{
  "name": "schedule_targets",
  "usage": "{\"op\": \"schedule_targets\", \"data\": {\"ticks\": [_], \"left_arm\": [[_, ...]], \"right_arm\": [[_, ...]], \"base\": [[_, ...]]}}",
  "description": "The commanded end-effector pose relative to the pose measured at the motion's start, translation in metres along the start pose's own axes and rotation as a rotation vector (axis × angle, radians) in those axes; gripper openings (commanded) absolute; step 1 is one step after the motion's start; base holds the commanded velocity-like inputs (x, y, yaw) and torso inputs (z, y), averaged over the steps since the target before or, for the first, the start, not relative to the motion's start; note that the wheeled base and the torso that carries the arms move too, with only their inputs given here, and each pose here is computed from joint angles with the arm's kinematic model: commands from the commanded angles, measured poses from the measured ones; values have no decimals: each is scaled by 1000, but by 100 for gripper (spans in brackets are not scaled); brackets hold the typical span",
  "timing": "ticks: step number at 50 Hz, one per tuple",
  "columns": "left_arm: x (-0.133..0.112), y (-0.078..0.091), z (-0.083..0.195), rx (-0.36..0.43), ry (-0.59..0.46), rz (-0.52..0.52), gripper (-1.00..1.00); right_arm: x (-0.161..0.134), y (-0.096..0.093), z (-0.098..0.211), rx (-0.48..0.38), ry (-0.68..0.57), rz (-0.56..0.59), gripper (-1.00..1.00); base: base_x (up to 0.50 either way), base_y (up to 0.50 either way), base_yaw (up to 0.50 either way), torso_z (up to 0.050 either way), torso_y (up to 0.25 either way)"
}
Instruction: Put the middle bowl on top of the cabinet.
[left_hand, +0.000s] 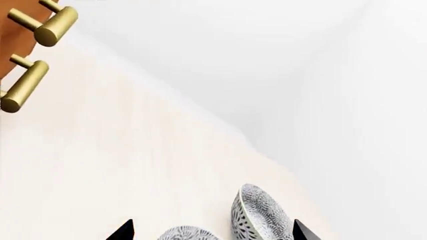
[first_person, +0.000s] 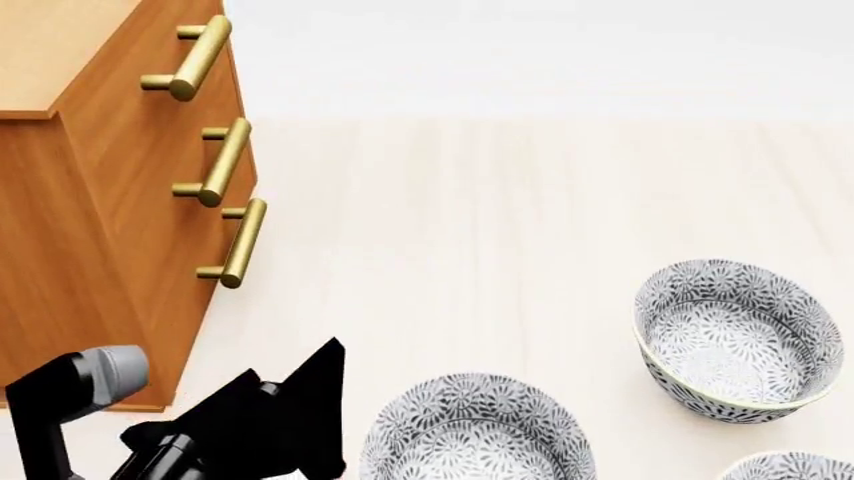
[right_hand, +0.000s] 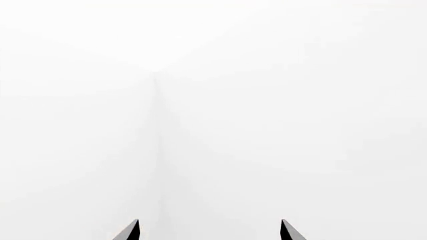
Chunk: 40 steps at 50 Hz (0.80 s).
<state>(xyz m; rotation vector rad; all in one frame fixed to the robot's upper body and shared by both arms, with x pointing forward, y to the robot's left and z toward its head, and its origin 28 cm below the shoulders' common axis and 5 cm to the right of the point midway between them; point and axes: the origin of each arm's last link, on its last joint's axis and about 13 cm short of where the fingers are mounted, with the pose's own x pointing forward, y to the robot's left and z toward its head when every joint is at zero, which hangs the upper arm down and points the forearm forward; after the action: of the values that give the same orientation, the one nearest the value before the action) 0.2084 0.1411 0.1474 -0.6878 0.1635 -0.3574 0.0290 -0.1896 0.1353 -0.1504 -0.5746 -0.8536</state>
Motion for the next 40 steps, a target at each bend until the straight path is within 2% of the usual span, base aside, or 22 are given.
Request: {"op": "schedule_targets", "data": {"ticks": [1, 12, 18, 26, 27, 40], "left_arm": [[8, 3, -13, -53, 68, 9, 100], [4, -1, -20, -123, 72, 26, 100], [1, -2, -25, -86, 62, 64, 100], [2, 3, -32, -85, 76, 100, 100], [3, 4, -33, -55, 56, 121, 100], [5, 8, -40, -39, 104, 141, 100]], "right_arm": [[1, -2, 0, -3, -3, -3, 100], [2, -4, -1, -11, -4, 2, 100], [2, -6, -2, -12, -3, 2, 100], [3, -9, -2, -13, -3, 5, 100], [3, -9, -2, -13, -4, 4, 100], [2, -5, -1, -15, -4, 10, 100]], "base": [[0, 0, 0, 0, 0], [0, 0, 0, 0, 0], [0, 0, 0, 0, 0], [0, 0, 0, 0, 0], [0, 0, 0, 0, 0], [0, 0, 0, 0, 0]]}}
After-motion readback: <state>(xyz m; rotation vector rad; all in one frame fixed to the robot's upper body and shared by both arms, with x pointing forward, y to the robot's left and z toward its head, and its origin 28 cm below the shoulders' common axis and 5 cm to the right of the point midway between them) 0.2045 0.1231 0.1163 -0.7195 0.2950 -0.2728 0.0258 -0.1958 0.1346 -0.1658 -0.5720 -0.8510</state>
